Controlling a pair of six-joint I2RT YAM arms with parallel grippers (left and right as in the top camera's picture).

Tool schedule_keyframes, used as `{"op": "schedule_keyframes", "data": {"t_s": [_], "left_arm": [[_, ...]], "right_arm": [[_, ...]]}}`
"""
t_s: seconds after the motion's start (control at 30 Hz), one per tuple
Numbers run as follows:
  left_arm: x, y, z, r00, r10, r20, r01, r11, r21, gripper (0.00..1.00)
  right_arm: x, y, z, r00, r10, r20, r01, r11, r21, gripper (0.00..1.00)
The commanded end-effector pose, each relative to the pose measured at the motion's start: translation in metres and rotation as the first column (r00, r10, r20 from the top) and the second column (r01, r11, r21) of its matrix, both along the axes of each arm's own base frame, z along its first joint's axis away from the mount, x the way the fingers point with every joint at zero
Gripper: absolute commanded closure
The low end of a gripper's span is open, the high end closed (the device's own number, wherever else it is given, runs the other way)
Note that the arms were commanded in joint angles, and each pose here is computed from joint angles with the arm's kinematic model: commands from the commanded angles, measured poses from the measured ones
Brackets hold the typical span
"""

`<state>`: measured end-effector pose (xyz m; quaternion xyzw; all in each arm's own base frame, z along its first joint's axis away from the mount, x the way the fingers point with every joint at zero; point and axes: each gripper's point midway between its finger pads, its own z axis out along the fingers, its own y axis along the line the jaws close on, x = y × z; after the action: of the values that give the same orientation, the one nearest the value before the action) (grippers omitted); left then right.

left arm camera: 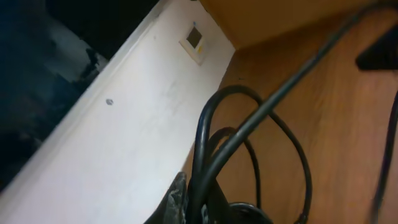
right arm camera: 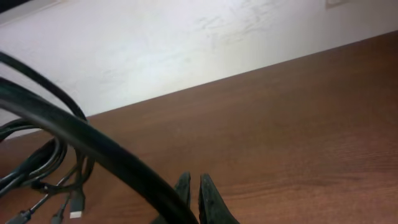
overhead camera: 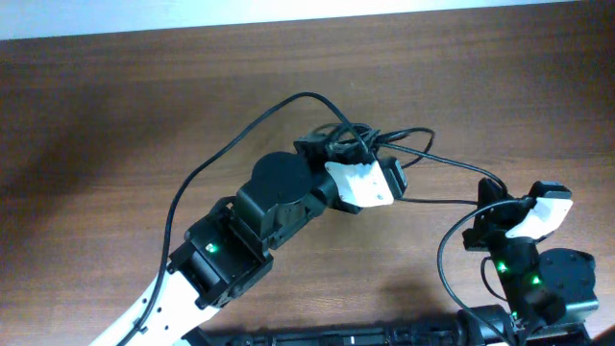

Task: Untangle cables

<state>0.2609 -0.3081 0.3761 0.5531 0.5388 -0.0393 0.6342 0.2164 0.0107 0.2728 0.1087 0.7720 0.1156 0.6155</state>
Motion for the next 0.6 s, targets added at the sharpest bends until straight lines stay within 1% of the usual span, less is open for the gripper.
{"op": "schedule_keyframes", "data": {"t_s": [0.0,0.07,0.1,0.2,0.23,0.27,0.3,0.33,0.37,0.5,0.57], "left_arm": [[0.005,0.015,0.024,0.989,0.034,0.144,-0.041,0.998,0.048,1.00],[0.005,0.015,0.024,0.989,0.033,0.143,-0.041,0.998,0.048,1.00],[0.005,0.015,0.023,0.990,0.033,0.139,-0.041,0.998,0.053,1.00],[0.004,0.015,0.019,0.991,0.031,0.129,-0.039,0.997,0.065,1.00],[0.004,0.016,0.017,0.992,0.030,0.124,-0.039,0.997,0.070,1.00],[0.004,0.016,0.015,0.992,0.029,0.120,-0.039,0.996,0.076,1.00],[0.004,0.016,0.015,0.993,0.029,0.117,-0.039,0.996,0.079,1.00],[0.004,0.016,0.014,0.993,0.029,0.115,-0.039,0.996,0.082,1.00],[0.003,0.016,0.012,0.993,0.028,0.111,-0.038,0.996,0.087,1.00],[0.001,0.015,0.008,0.995,0.014,0.098,-0.024,0.995,0.098,1.00],[-0.003,0.011,0.007,0.996,-0.020,0.090,0.011,0.995,0.097,1.00]], "right_arm": [[0.001,0.017,0.018,0.993,0.095,0.072,-0.097,0.995,0.020,0.96],[0.000,0.031,0.031,0.976,0.179,0.127,-0.184,0.983,0.026,0.96],[-0.001,0.035,0.034,0.971,0.198,0.136,-0.204,0.979,0.026,0.96],[0.000,0.031,0.032,0.975,0.178,0.131,-0.183,0.983,0.024,0.96],[0.000,0.031,0.032,0.976,0.178,0.128,-0.183,0.983,0.025,0.80],[0.000,0.031,0.031,0.976,0.178,0.127,-0.182,0.983,0.025,0.43],[0.000,0.031,0.031,0.976,0.178,0.127,-0.183,0.983,0.025,0.28],[0.000,0.031,0.031,0.976,0.178,0.127,-0.183,0.983,0.025,0.20],[0.000,0.031,0.031,0.976,0.178,0.126,-0.183,0.983,0.025,0.14],[0.000,0.031,0.029,0.975,0.185,0.121,-0.186,0.983,-0.003,0.12],[-0.001,0.032,0.027,0.976,0.189,0.111,-0.189,0.982,-0.010,0.06]]}}
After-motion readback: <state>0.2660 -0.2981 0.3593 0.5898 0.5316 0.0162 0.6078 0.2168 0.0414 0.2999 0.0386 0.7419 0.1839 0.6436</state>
